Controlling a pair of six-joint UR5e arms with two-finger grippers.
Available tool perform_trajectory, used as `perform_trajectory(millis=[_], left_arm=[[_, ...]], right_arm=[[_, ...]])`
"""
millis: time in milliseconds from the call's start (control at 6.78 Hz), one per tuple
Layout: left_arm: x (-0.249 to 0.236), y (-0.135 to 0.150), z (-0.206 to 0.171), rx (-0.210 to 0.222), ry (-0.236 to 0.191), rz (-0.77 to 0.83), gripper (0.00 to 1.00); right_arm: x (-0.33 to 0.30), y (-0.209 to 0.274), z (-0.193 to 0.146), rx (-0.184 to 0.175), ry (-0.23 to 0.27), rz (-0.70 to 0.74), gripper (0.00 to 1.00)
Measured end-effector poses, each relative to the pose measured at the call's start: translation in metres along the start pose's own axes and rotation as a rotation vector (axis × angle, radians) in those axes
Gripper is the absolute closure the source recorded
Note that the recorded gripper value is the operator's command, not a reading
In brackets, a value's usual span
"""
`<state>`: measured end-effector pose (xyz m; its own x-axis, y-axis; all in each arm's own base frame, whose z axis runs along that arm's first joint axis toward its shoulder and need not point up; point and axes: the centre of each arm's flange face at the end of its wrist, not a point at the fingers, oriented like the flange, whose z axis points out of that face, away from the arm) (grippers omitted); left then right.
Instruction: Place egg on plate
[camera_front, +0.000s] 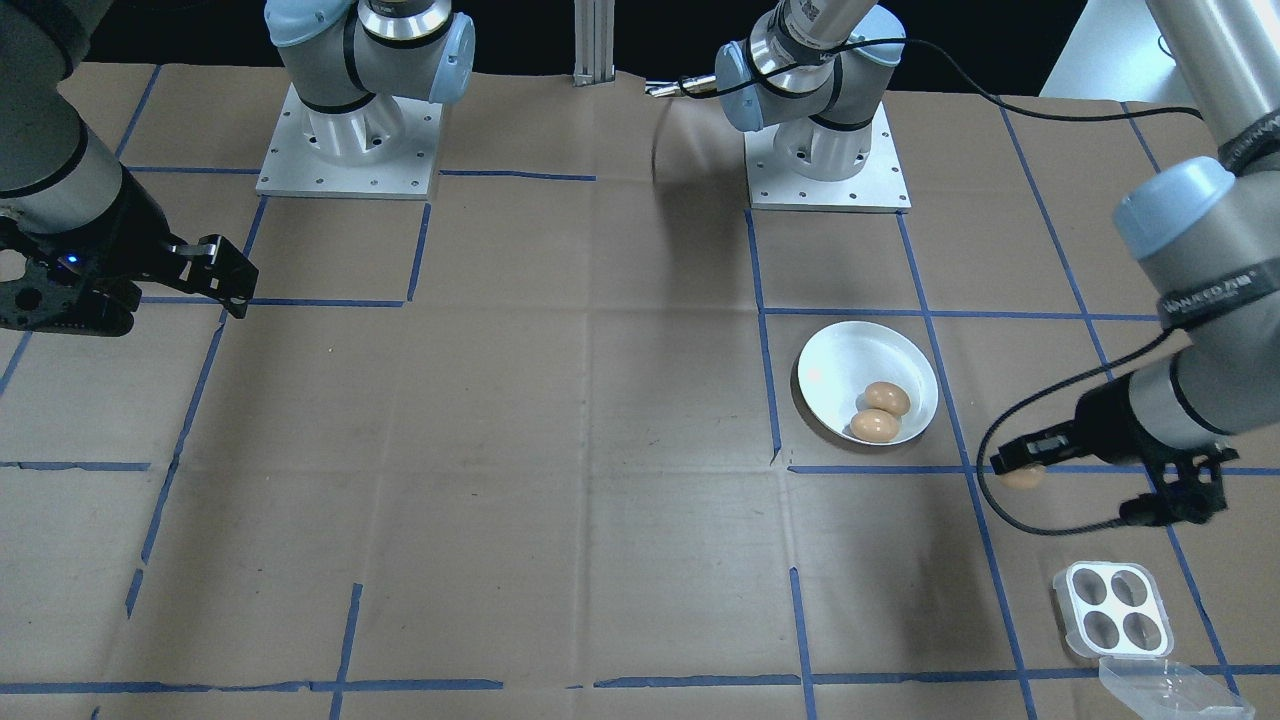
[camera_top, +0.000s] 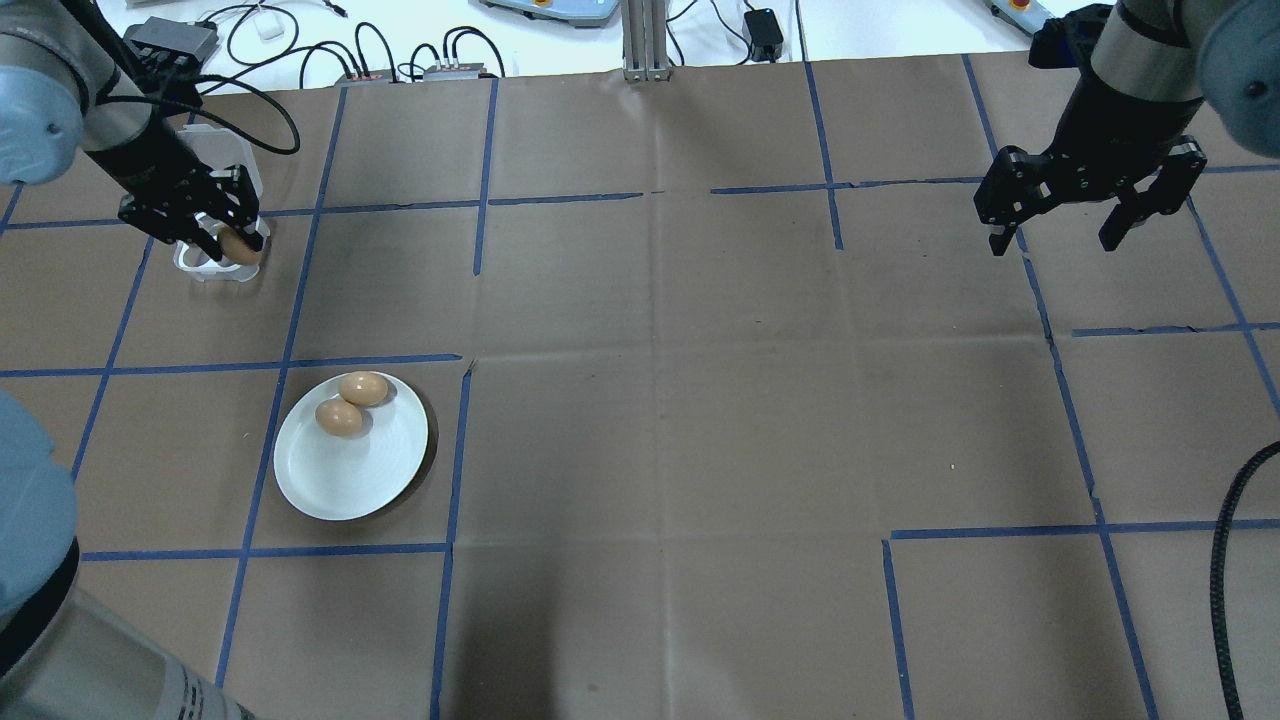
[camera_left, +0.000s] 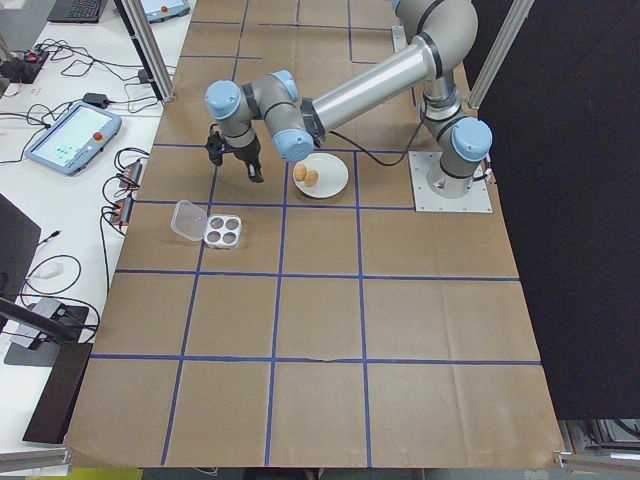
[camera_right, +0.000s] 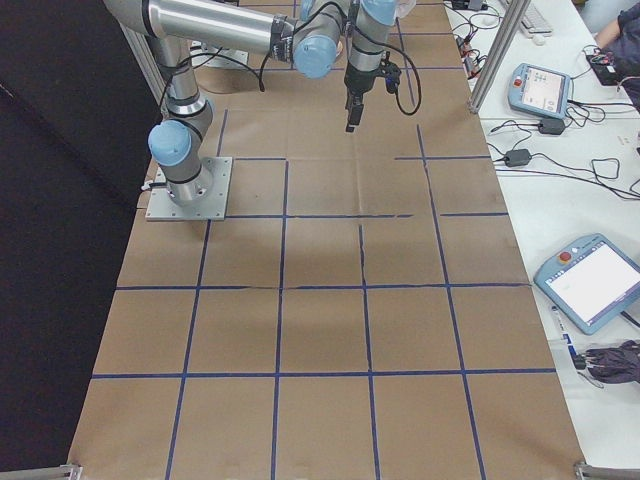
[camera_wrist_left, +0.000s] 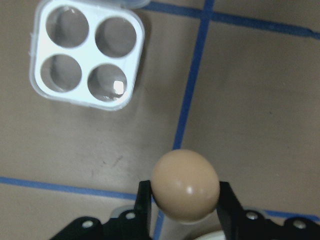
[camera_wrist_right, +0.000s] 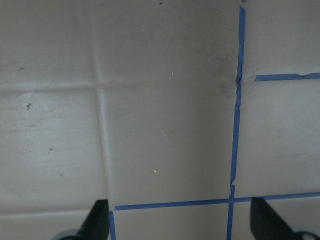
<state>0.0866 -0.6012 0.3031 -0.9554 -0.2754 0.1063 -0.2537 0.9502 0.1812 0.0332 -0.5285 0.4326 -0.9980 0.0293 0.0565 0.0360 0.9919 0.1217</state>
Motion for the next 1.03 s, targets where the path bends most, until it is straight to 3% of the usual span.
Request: perform_trajectory(millis=[295,590,737,885,1032], left_arm=[[0.015,0.075,0.043,-0.099,0.068,-0.117,1.00],[0.023,0.123,0.081,-0.177,0.099,-0.176,0.97],[0.029,0.130,0.092,-0.190,0.105,-0.178,0.85],[0.033,0.131,0.098,-0.192,0.105,-0.173,0.36],[0.035,0.131,0.100,-0.191,0.103,-0.170,0.21]], right_arm=[[0.000,0.000,0.000,0.000,0.000,0.000,0.00],[0.000,0.000,0.000,0.000,0.000,0.000,0.00],[0.000,0.000,0.000,0.000,0.000,0.000,0.00],[0.000,0.000,0.000,0.000,0.000,0.000,0.00],[0.000,0.000,0.000,0.000,0.000,0.000,0.00]])
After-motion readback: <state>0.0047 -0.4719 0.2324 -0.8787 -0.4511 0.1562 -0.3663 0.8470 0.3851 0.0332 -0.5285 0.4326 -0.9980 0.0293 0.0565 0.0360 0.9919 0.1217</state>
